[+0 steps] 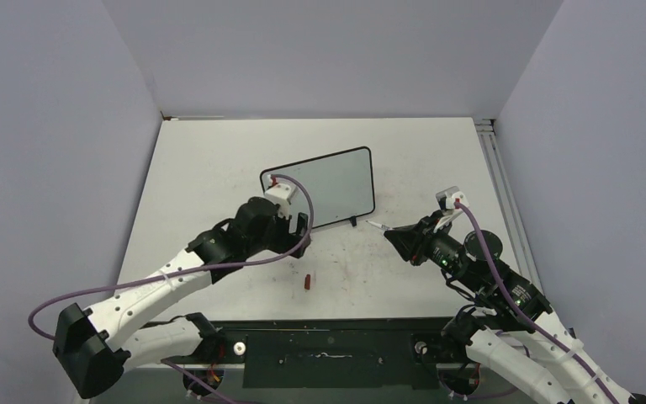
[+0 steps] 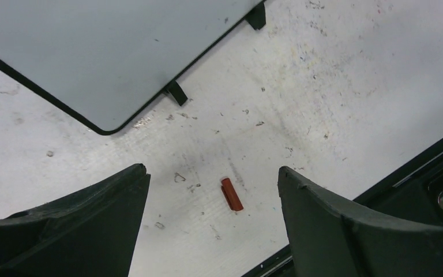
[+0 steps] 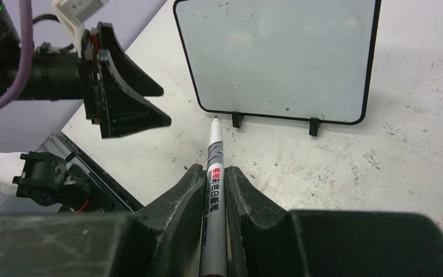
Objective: Write a sentence on the whiteboard
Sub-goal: Place the pen cap at the center of the board, then write a sentence on the whiteboard.
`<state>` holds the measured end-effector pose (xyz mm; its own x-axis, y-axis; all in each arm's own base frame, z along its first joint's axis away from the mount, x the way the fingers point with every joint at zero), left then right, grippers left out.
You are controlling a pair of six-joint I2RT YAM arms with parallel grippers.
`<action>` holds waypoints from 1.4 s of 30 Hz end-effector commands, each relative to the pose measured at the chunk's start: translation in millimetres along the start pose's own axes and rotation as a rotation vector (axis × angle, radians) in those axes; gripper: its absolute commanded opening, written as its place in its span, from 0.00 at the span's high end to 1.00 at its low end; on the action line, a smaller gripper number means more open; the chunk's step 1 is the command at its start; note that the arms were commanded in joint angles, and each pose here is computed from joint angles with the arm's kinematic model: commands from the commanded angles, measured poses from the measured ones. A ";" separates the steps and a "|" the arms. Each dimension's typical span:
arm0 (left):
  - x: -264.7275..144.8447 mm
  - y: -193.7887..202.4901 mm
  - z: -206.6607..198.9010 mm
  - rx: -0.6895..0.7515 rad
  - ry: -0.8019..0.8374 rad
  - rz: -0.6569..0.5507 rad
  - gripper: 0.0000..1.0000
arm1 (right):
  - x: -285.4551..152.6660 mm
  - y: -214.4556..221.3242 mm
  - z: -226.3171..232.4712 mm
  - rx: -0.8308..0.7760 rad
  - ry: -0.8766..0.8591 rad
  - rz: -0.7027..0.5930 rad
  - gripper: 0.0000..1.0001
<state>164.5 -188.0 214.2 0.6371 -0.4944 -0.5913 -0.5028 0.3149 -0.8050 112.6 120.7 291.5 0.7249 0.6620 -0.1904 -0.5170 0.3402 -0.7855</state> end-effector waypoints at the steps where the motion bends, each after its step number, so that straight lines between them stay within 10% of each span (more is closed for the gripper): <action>1: -21.9 -23.9 27.5 0.034 0.039 -0.035 0.20 | -0.3 -6.7 2.8 0.015 -0.008 -0.050 0.95; 13: -32.0 -50.7 124.3 -0.183 0.142 -0.287 0.20 | 4.9 -5.3 7.4 0.025 -0.057 -0.028 0.95; 29: 18.5 -78.9 180.7 -0.099 0.246 -0.332 0.33 | 8.2 1.4 5.3 0.034 -0.082 -0.020 0.95; 42: 41.4 -82.3 190.1 -0.079 0.342 -0.364 0.71 | 11.9 5.5 3.3 0.040 -0.082 -0.005 0.95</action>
<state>333.0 -80.2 222.1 0.5625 -0.7647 -0.3144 -0.4691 0.0180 -0.8830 112.9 128.9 279.5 0.6854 0.7039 -0.1863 -0.5541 0.3383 -0.7606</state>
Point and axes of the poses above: each gripper's point midway between its finger pads, its own x axis out along the fingers, its own z axis along the line the jaws close on, y = z × x, the point moved 9 cm from there along -x, back along the fingers, and after that the axes turned 13 degrees about x, right-handed, at the moved point
